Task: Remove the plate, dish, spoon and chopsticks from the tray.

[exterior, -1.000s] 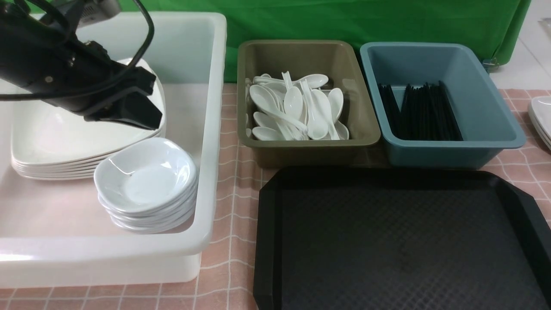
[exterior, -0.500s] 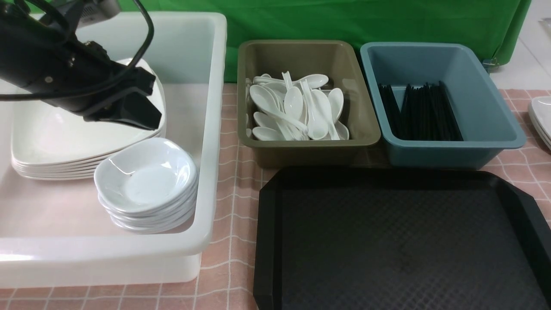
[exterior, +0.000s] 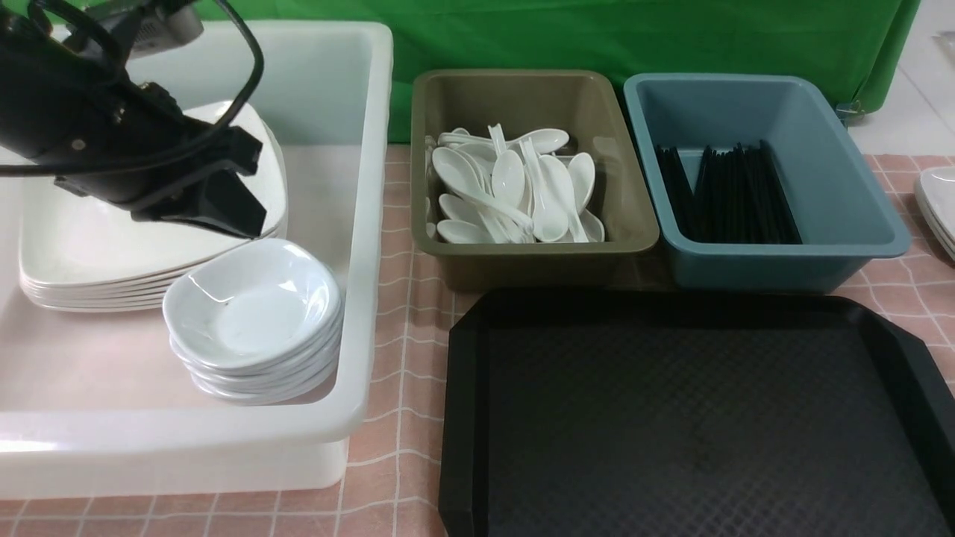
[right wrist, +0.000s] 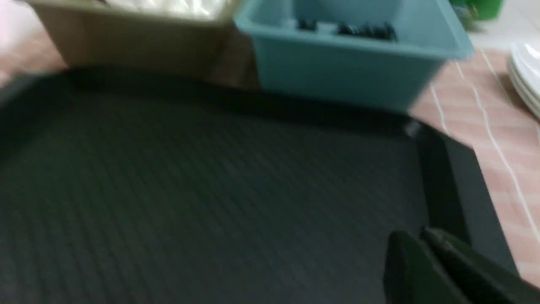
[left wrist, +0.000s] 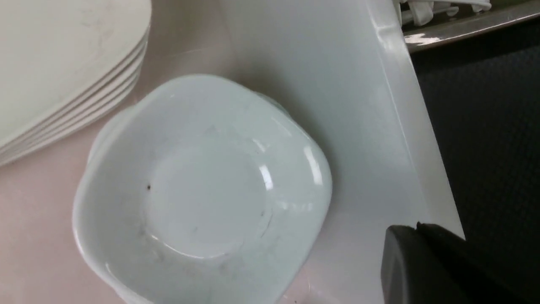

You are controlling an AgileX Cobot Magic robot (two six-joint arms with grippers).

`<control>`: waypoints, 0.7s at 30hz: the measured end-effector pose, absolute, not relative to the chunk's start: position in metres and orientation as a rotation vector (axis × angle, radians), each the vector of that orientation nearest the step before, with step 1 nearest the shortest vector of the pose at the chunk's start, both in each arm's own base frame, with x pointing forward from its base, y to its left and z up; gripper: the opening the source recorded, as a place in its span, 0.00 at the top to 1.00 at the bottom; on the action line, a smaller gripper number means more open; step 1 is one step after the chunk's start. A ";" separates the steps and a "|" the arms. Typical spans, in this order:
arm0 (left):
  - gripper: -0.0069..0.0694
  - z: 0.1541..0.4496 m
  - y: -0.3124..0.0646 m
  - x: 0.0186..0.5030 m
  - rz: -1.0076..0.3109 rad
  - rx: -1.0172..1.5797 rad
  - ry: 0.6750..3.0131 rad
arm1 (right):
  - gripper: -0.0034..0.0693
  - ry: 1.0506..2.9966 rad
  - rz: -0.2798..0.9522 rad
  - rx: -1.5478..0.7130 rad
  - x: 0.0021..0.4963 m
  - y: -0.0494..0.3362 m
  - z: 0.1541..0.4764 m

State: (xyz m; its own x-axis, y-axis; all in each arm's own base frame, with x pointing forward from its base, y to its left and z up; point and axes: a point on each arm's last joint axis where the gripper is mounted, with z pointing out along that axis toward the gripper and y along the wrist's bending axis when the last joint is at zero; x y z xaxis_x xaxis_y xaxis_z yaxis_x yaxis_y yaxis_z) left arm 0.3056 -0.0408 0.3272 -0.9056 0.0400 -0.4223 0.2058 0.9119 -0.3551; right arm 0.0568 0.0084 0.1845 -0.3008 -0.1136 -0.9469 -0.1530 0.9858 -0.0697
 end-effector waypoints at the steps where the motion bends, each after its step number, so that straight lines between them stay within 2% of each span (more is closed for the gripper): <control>1: 0.91 0.327 -0.041 0.304 -0.564 0.173 2.674 | 0.83 1.884 0.030 -0.191 0.056 0.008 0.182; 5: 0.91 0.337 -0.042 0.290 -0.588 0.177 2.704 | 0.81 1.863 0.022 -0.180 0.056 0.007 0.183; 7: 0.91 0.351 -0.042 0.275 -0.582 0.198 2.676 | 0.80 1.861 0.022 -0.180 0.056 0.007 0.183; 11: 0.91 0.384 -0.039 0.235 -0.515 0.236 2.558 | 0.79 1.861 0.023 -0.179 0.056 0.007 0.183; 13: 0.91 0.391 -0.038 0.216 -0.489 0.253 2.521 | 0.79 1.861 0.023 -0.178 0.056 0.007 0.183; 17: 0.91 0.388 -0.034 0.161 -0.408 0.270 2.397 | 0.78 1.861 0.024 -0.177 0.056 0.007 0.183; 21: 0.91 0.360 -0.030 0.121 -0.359 0.194 2.221 | 0.77 1.861 0.024 -0.177 0.056 0.007 0.183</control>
